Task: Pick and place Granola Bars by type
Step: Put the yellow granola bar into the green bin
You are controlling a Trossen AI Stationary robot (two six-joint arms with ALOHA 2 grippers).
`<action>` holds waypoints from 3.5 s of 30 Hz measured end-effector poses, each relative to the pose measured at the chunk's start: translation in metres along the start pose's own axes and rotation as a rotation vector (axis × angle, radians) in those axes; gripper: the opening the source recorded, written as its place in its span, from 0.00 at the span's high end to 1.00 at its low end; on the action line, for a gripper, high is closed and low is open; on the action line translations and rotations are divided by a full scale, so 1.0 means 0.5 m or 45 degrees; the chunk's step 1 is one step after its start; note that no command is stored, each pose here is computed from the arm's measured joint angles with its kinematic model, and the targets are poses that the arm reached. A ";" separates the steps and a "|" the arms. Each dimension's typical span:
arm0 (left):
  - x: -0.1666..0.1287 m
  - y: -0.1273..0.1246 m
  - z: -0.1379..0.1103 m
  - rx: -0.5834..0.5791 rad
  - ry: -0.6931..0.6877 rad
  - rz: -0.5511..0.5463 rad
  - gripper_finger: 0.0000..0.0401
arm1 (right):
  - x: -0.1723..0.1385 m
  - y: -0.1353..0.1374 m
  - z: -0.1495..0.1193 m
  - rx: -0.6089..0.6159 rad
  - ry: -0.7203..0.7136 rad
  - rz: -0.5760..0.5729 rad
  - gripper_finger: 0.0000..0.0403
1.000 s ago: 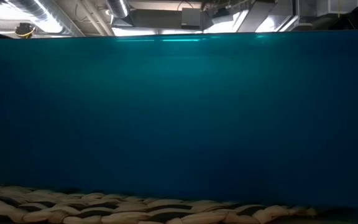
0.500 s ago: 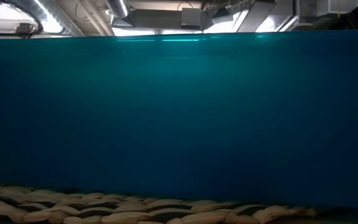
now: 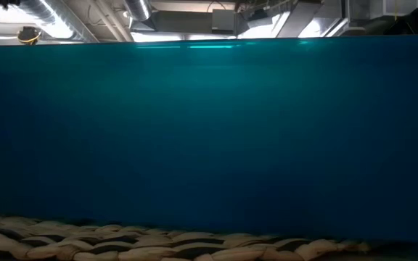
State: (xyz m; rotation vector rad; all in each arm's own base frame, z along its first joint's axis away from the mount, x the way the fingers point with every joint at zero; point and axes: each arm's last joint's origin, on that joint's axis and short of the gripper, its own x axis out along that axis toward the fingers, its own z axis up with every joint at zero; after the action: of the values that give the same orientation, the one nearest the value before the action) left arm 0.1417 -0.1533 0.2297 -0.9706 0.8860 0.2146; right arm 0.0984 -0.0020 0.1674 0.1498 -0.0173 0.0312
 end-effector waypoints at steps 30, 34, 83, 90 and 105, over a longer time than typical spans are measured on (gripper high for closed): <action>-0.150 -0.040 0.117 0.846 -0.611 -0.506 0.88 | 0.000 0.000 0.000 0.001 0.000 0.000 0.92; -0.163 -0.042 0.151 0.878 -0.660 -0.480 0.88 | 0.000 0.000 0.000 0.000 0.000 0.000 0.92; -0.037 -0.001 0.632 1.075 -0.146 0.155 0.88 | 0.000 0.000 0.000 0.001 0.000 0.000 0.92; 0.039 0.038 0.631 1.094 0.023 0.051 0.88 | 0.000 0.000 0.000 0.000 0.000 0.000 0.92; 0.151 0.142 0.578 0.871 0.025 0.064 0.88 | 0.000 0.000 0.000 0.000 0.000 0.000 0.92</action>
State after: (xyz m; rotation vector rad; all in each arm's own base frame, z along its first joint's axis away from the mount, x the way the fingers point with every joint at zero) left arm 0.3137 0.0995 0.2037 -0.3144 0.9132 -0.0601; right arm 0.0984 -0.0020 0.1674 0.1497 -0.0176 0.0312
